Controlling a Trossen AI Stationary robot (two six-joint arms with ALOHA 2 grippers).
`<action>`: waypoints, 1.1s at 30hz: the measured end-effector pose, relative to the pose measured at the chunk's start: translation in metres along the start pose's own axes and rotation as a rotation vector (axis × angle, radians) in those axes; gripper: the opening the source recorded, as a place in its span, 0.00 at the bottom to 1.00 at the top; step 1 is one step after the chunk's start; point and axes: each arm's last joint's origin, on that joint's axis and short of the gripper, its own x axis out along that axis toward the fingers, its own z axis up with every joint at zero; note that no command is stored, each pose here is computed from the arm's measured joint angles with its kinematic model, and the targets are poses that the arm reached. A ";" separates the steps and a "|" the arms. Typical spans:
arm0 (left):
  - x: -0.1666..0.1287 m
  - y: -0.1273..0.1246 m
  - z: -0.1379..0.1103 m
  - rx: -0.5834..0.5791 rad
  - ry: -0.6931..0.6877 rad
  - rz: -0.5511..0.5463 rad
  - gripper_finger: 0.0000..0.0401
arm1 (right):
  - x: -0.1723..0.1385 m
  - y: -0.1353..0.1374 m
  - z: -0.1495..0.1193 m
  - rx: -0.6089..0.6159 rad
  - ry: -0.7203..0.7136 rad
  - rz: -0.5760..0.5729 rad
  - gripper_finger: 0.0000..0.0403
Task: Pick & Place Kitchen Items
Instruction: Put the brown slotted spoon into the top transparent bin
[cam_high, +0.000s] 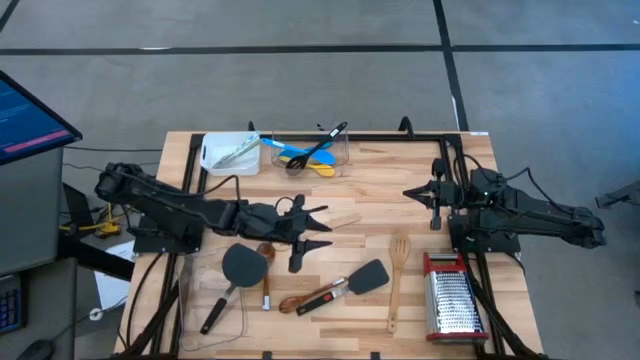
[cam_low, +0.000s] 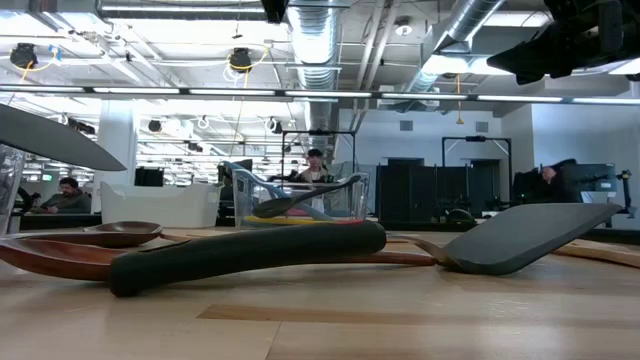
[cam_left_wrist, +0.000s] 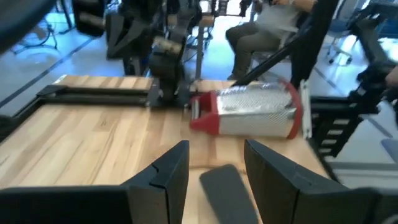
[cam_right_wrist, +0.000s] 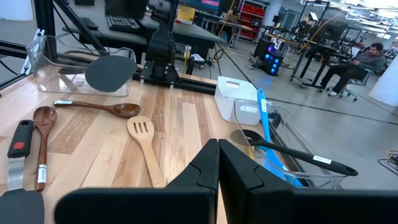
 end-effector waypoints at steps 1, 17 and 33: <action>0.001 0.002 -0.005 0.002 0.015 0.008 0.35 | 0.000 0.000 0.000 0.000 0.000 0.000 0.00; -0.008 0.044 -0.101 -0.150 0.176 0.136 0.35 | 0.000 0.000 0.000 0.000 0.002 0.001 0.00; -0.015 0.048 -0.118 -0.161 0.123 0.141 0.35 | 0.000 0.000 0.000 0.000 0.003 0.002 0.00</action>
